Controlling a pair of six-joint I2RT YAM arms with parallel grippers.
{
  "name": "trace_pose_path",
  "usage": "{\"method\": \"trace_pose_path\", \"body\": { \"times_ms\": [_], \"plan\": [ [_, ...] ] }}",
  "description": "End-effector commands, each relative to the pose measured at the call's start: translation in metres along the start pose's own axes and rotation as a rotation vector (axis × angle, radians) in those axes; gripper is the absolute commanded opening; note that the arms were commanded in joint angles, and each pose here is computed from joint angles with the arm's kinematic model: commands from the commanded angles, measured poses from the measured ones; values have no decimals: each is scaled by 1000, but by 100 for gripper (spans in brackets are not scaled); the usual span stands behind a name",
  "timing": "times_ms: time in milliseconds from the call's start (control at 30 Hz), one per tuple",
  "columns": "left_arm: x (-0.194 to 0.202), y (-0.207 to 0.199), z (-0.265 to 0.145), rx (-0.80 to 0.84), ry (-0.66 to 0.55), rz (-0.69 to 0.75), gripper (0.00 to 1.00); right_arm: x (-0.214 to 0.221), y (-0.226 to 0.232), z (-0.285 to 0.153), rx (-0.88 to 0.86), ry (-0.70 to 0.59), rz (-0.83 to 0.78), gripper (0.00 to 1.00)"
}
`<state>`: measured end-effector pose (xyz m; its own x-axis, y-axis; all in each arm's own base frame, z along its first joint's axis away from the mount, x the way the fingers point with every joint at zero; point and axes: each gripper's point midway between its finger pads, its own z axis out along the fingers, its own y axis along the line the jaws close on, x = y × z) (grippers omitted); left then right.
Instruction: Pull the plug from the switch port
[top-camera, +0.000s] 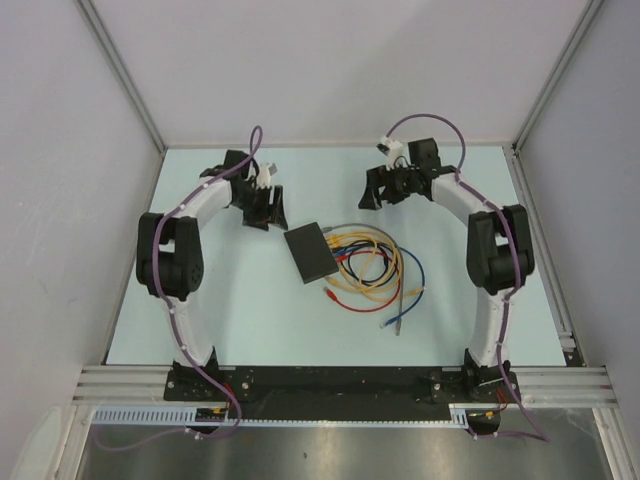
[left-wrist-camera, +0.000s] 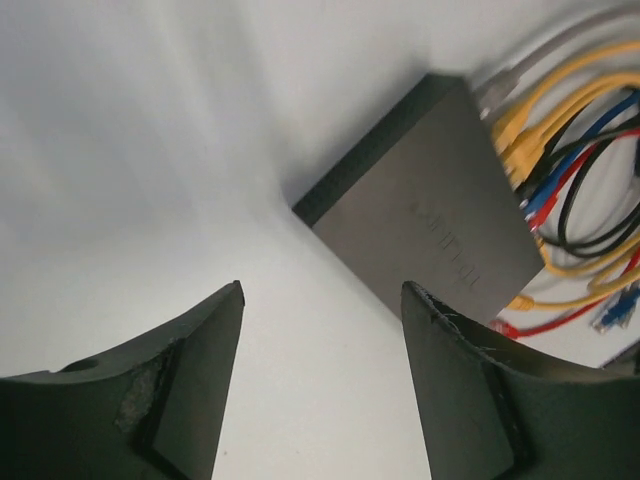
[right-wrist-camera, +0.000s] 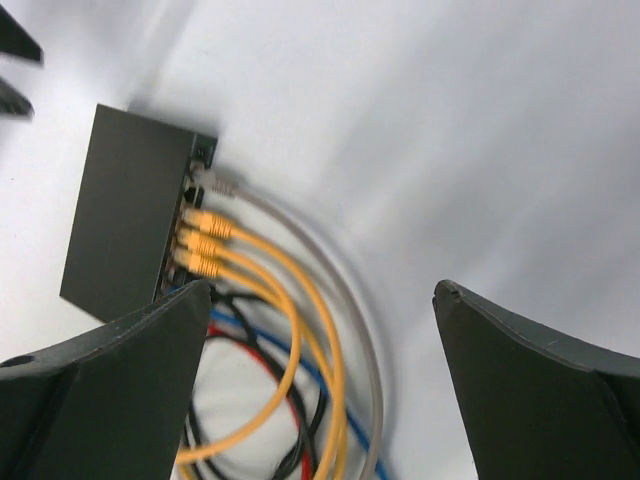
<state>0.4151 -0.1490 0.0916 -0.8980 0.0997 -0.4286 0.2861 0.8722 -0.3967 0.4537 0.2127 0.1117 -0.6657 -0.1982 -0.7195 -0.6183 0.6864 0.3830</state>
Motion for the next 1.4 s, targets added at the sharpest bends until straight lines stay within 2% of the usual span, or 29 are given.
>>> {"method": "trace_pose_path", "body": {
  "times_ms": [0, 100, 333, 533, 667, 900, 1067, 1200, 1367],
  "plan": [
    [35, -11, 8, 113, 86, -53, 69, 1, 13, 36, -121, 81, -52, 97],
    [43, -9, 14, 116, 99, -48, 67, -2, 12, 55, -184, 89, -49, 93],
    [49, -7, 42, 131, 156, -33, 64, 9, 12, 69, -210, 104, -12, 93],
    [39, -20, 73, 132, 195, 14, 64, 42, 18, 62, -169, 164, 37, 94],
    [39, -37, 85, 159, 211, 48, 64, 81, 37, 40, -182, 229, 51, 94],
    [31, -57, 100, 205, 222, 87, 63, 116, 62, 29, -107, 310, -114, 96],
    [34, -69, 105, 223, 232, 121, 63, 113, 69, 22, -56, 310, -188, 98],
    [27, -64, 99, 186, 214, 137, 64, 104, 49, 19, -48, 295, -115, 100],
    [-2, -57, 57, 124, 103, 129, 70, 63, 5, 9, -86, 194, 20, 98]
  ]
}}
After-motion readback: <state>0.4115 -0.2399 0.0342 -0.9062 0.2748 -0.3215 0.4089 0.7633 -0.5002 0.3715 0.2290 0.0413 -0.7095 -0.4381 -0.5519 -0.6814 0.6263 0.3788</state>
